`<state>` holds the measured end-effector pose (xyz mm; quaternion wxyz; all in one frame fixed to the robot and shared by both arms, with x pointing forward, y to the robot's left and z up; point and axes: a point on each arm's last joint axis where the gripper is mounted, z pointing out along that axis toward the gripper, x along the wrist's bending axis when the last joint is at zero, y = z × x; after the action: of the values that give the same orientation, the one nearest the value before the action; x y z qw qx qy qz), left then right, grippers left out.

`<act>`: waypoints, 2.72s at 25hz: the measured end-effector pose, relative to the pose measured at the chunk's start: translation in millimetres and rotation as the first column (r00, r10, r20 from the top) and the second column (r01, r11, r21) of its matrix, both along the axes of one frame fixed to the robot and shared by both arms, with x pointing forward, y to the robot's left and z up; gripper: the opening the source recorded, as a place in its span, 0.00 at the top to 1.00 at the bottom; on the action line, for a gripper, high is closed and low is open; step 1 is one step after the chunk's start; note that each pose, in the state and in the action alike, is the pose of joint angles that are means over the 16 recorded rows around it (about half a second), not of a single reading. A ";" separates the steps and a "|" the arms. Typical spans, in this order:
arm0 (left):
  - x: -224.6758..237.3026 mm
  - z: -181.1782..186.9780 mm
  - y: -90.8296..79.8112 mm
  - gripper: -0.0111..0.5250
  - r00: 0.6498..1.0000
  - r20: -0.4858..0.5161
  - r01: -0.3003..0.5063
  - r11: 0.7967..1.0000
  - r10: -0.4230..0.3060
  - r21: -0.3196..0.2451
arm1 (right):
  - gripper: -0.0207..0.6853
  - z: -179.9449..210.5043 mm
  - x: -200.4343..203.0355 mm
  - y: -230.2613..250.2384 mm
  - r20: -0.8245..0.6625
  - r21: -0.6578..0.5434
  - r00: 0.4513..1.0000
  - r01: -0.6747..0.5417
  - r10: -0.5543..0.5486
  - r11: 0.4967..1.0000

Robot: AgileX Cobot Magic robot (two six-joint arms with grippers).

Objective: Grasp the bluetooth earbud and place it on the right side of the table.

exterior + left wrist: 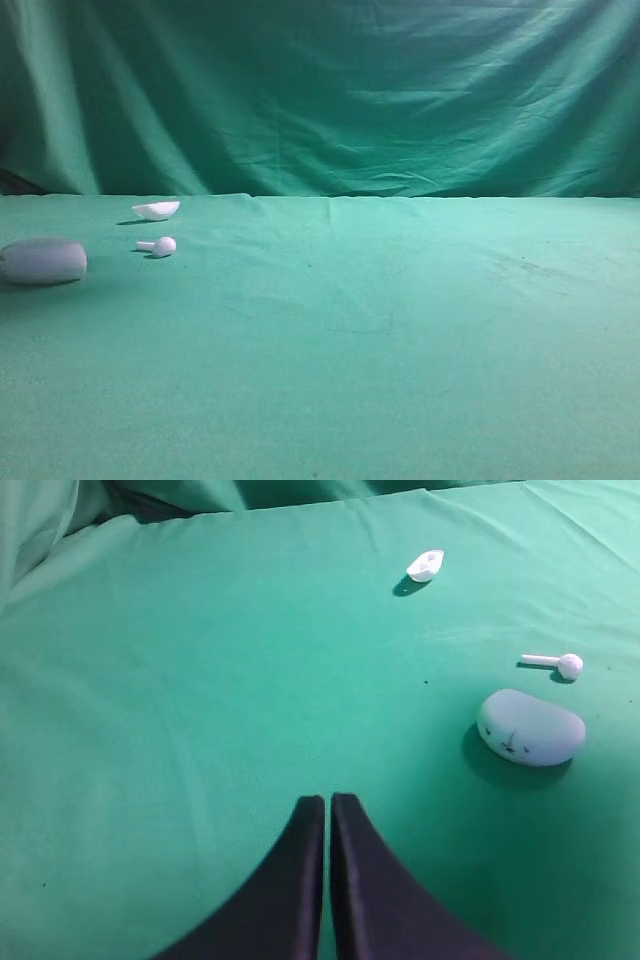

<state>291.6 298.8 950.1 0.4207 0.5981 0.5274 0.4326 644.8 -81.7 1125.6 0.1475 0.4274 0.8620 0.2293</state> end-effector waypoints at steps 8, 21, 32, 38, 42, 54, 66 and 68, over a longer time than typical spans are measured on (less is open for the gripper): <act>0.0 0.0 0.0 0.98 1.000 0.000 0.000 1.000 0.000 0.000 | 0.83 -16.1 -23.4 -75.3 -0.106 -0.040 0.979 0.169 -0.173 0.985; 0.0 0.0 0.0 0.98 1.000 0.000 0.000 1.000 0.000 0.000 | 0.83 -150.2 -97.4 -142.8 -0.255 -0.111 0.902 0.332 -0.350 0.937; 0.0 0.0 0.0 0.98 1.000 0.000 0.000 1.000 0.000 0.000 | 0.83 -188.5 -109.7 -151.7 -0.217 -0.079 0.895 0.382 -0.389 0.921; 0.0 0.0 0.0 0.98 1.000 0.000 0.000 1.000 0.000 0.000 | 0.83 -194.7 -107.1 -151.4 -0.216 -0.078 0.895 0.384 -0.391 0.920; 0.0 0.0 0.0 0.98 1.000 0.000 0.000 1.000 0.000 0.000 | 0.78 -197.8 -106.4 -151.2 -0.222 -0.082 0.893 0.384 -0.392 0.920; 0.0 0.0 0.0 0.98 1.000 0.000 0.000 1.000 0.000 0.000 | 0.52 -189.3 -106.5 -151.0 -0.225 -0.081 0.892 0.384 -0.392 0.920; 0.0 0.0 0.0 0.98 1.000 0.000 0.000 1.000 0.000 0.000 | 0.75 -87.5 -145.3 -156.5 -0.126 0.027 0.917 0.385 -0.379 0.923; 0.0 0.0 0.0 0.98 1.000 0.000 0.000 1.000 0.000 0.000 | 0.81 -64.8 -162.0 -159.0 -0.095 0.061 0.923 0.378 -0.372 0.924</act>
<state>291.6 298.8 950.1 0.4207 0.5981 0.5274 0.4326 482.8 -240.8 1060.7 0.1363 0.5990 0.7599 0.2126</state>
